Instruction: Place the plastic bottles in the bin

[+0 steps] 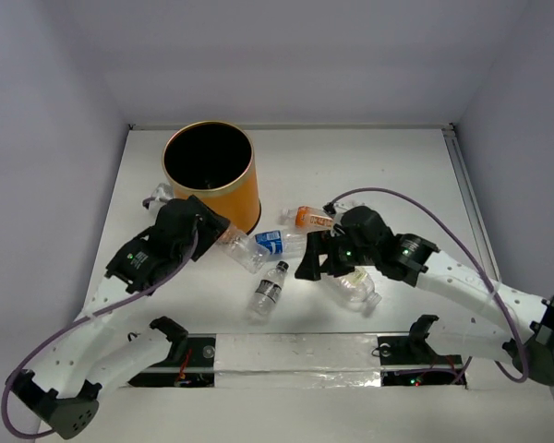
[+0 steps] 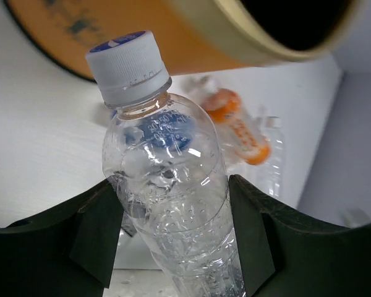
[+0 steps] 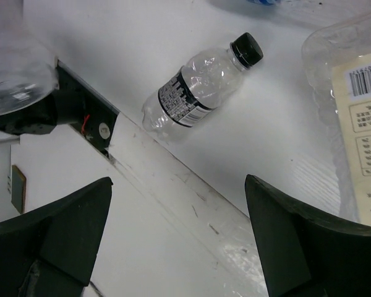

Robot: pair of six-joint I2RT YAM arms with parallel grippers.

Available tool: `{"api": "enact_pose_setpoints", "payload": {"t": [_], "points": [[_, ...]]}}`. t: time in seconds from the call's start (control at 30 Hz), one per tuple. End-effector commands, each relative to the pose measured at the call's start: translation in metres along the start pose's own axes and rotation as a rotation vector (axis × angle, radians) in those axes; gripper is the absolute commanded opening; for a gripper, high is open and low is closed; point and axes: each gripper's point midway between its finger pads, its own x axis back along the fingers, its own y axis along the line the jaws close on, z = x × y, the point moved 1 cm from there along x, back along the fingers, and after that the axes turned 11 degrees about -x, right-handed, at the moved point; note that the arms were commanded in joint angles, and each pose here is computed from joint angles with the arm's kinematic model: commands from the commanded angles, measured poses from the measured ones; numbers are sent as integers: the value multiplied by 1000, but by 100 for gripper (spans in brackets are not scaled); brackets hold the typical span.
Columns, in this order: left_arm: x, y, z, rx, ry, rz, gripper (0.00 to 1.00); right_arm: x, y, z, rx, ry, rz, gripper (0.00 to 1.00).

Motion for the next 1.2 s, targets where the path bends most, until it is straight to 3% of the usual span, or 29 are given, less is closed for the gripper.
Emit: {"api": "enact_pose_setpoints", "payload": {"t": [0.0,0.2,0.4,0.53,0.67,0.83,1.17], "points": [[39,-36,-32,-92,-87,111,45,-11,19,-22,-55,-100,-8,94],[105,-110,-120,-152,-342,237,47,-45,27,-16,-108,-90,5,94],[133,-140,-216,-322,-674,49,53,-83,16,-10,-152,-109,60,100],[122,-140,-257,-407,-776,-125,54,-99,13,-13,-194,-121,67,100],[89,-115,-275,-423,-795,-228,54,-113,14,-16,-223,-141,88,100],[63,-97,-282,-397,-803,-243,54,-128,-1,-9,-225,-149,190,100],[11,-78,-255,-485,-761,-274,59,-154,-8,8,-202,-106,264,100]]}}
